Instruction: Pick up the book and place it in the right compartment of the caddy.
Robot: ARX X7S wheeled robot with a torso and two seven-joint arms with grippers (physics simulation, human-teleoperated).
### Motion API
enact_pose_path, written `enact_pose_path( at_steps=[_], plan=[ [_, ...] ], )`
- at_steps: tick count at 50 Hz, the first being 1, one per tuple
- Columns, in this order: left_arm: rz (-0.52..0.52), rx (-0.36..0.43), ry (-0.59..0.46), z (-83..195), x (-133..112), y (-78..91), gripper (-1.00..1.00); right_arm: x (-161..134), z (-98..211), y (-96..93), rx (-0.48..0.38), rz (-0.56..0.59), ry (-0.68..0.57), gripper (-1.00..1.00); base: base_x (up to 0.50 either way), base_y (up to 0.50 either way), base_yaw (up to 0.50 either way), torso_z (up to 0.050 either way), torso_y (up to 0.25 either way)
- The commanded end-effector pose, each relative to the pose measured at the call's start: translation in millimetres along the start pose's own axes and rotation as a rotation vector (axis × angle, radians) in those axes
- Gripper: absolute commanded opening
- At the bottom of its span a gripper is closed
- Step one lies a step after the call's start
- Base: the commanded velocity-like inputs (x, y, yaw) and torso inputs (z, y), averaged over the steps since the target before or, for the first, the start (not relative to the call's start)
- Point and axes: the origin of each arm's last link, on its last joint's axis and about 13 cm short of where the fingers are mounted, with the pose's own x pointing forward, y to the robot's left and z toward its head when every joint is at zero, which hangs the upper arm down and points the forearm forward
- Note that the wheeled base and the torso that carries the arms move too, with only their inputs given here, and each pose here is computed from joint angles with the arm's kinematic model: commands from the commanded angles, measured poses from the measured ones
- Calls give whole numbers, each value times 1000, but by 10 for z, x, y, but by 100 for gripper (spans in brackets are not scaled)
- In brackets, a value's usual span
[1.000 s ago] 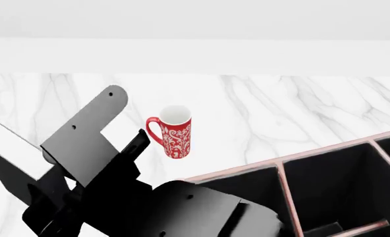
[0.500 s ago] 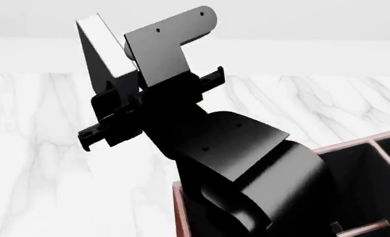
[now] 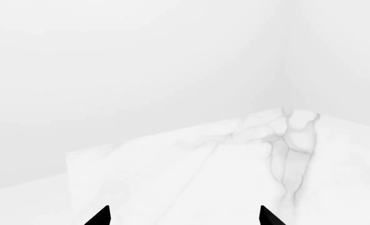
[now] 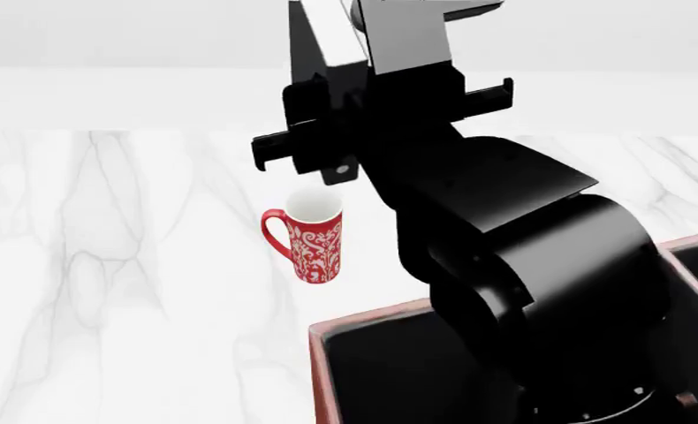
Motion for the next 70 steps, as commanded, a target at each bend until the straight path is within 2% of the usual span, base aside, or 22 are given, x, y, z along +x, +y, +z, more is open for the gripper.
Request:
enact_pose_path(
  at_steps=[1, 16, 19, 30, 51, 70],
  plan=[
    [-5, -3, -5, 1, 2, -12, 100, 31, 106, -178, 11, -78, -34, -100, 0, 0, 0, 0, 0],
    [-19, 23, -8, 6, -4, -48, 100, 75, 54, -275, 10, -120, -23, -100, 0, 0, 0, 0, 1],
    [-44, -1, -37, 18, -18, -35, 100, 75, 54, -297, 10, -128, -22, -100, 0, 0, 0, 0, 0],
    [-29, 11, -11, 3, -8, -38, 100, 86, 71, -390, 16, -168, -19, -100, 0, 0, 0, 0, 2],
    [-35, 9, -14, 11, 0, -45, 100, 90, 105, -662, 47, -324, -1, -100, 0, 0, 0, 1, 1],
    [-38, 9, -9, -19, 8, -45, 100, -158, 109, -964, 59, -475, -2, -100, 0, 0, 0, 0, 2]
  ],
)
